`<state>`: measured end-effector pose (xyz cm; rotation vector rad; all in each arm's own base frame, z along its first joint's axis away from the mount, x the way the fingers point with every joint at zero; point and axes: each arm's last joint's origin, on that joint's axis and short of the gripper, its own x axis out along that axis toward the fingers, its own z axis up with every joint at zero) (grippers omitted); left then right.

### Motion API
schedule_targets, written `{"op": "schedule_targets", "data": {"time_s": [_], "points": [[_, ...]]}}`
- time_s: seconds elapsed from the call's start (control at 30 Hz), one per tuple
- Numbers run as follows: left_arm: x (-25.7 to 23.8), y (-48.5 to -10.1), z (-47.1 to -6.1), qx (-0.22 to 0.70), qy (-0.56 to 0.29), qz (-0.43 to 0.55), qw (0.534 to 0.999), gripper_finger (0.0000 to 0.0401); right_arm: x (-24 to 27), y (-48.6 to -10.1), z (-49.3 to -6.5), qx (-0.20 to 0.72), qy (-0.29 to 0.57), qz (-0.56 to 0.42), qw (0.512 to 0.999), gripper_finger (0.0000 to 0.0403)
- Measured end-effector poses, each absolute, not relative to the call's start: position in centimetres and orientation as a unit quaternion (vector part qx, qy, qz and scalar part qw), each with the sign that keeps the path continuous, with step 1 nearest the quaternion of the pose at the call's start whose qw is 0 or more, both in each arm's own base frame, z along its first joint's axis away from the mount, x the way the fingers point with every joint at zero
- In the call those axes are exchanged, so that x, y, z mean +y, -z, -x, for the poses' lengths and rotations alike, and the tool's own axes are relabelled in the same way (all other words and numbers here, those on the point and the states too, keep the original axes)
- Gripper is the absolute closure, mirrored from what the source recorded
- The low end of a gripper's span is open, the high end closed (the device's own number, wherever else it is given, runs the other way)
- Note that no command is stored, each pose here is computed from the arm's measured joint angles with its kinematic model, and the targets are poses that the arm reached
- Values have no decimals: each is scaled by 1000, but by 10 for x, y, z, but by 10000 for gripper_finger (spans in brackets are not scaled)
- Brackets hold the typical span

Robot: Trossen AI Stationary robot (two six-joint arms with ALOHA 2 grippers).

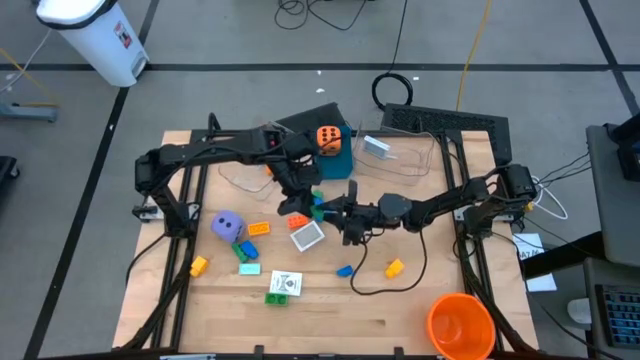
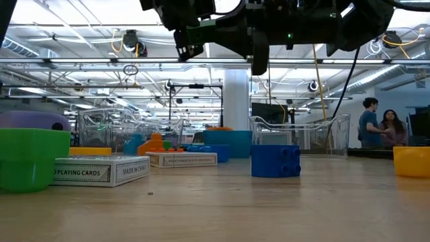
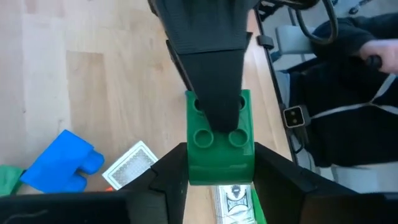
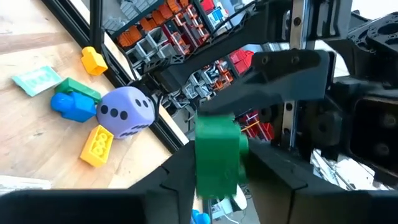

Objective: Pick & Place Toys
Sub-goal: Put the green game piece into the left transparent bin

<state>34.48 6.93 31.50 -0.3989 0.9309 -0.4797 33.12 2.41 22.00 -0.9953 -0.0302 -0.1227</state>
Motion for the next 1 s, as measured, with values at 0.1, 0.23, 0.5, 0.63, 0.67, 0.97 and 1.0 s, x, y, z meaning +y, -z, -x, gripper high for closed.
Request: {"op": "schedule_targets", "data": {"time_s": [0.1, 0.23, 0.5, 0.63, 0.67, 0.97, 1.0], "points": [[69, -314, -343, 448, 230, 189, 843, 261, 24, -219, -331, -10, 57, 468, 882, 258], [70, -313, -341, 459, 225, 180, 840, 261, 24, -218, -331, -5, 56, 466, 883, 232], [82, -306, -326, 523, 172, 190, 813, 241, 30, -235, -319, 21, 68, 468, 881, 200], [88, -305, -322, 536, 156, 189, 808, 251, 30, -241, -310, 21, 42, 448, 893, 194], [90, -305, -320, 537, 154, 189, 807, 258, 28, -242, -308, 18, 43, 445, 895, 193], [108, -324, -290, 552, 90, 174, 811, 262, 8, -237, -289, 4, 59, 404, 913, 199], [109, -328, -285, 553, 78, 170, 812, 262, 6, -236, -286, 3, 63, 397, 916, 199]]}}
